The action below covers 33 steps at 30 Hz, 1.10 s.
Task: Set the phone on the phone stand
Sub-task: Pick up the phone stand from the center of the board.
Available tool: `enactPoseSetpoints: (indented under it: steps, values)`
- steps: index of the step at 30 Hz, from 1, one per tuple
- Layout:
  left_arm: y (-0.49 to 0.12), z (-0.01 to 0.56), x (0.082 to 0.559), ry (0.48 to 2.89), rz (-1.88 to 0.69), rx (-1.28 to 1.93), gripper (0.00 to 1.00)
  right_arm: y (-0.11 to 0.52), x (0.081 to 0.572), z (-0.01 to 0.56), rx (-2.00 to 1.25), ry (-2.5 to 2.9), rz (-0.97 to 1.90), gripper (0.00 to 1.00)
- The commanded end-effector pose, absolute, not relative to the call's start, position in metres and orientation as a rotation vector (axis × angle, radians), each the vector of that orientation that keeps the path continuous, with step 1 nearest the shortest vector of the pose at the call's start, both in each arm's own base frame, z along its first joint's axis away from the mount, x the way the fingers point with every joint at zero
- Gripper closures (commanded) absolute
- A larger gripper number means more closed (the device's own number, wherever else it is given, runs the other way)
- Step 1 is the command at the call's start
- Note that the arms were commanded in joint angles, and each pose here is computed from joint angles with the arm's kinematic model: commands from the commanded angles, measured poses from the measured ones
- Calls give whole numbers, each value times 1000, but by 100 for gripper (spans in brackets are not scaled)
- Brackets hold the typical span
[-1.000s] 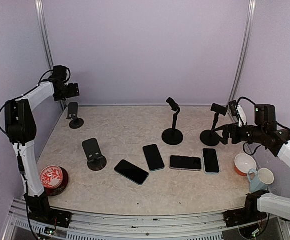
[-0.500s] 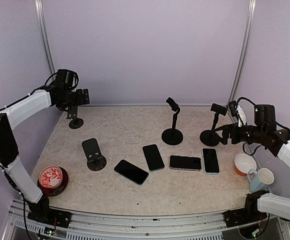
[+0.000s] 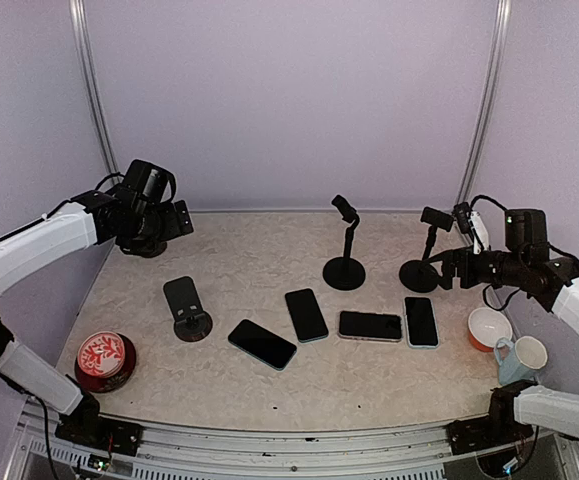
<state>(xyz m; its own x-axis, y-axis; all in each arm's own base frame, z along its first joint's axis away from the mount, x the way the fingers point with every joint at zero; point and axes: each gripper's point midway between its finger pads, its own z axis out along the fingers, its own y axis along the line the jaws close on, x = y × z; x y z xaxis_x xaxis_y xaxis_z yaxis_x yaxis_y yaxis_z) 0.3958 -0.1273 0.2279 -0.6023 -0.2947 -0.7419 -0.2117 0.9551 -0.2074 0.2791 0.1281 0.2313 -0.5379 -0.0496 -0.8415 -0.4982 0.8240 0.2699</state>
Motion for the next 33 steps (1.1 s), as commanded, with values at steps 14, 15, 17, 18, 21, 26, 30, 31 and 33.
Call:
enactPoseSetpoints:
  steps: [14, 15, 17, 18, 21, 26, 30, 31, 33]
  values:
    - [-145, 176, 308, 2282, -13, -633, 1, 130, 275, 229, -398, 2076, 614, 0]
    - [-146, 173, 305, 2289, -7, -632, 1, 130, 276, 228, -398, 2077, 615, 0]
    - [-148, 166, 300, 2299, 2, -637, 1, 130, 276, 227, -397, 2081, 617, 0]
    - [-149, 163, 299, 2300, 9, -632, 1, 130, 276, 227, -396, 2081, 618, 0]
    - [-146, 153, 297, 2308, 41, -631, 1, 130, 278, 226, -396, 2080, 616, 0]
    - [-151, 141, 299, 2324, 57, -608, 1, 131, 280, 225, -398, 2083, 619, 0]
    - [-153, 132, 303, 2330, 89, -586, 1, 131, 280, 225, -399, 2083, 617, 0]
    - [-153, 130, 303, 2333, 100, -581, 1, 131, 280, 224, -399, 2083, 616, 0]
    - [-155, 127, 305, 2338, 110, -570, 1, 131, 280, 224, -397, 2083, 614, 0]
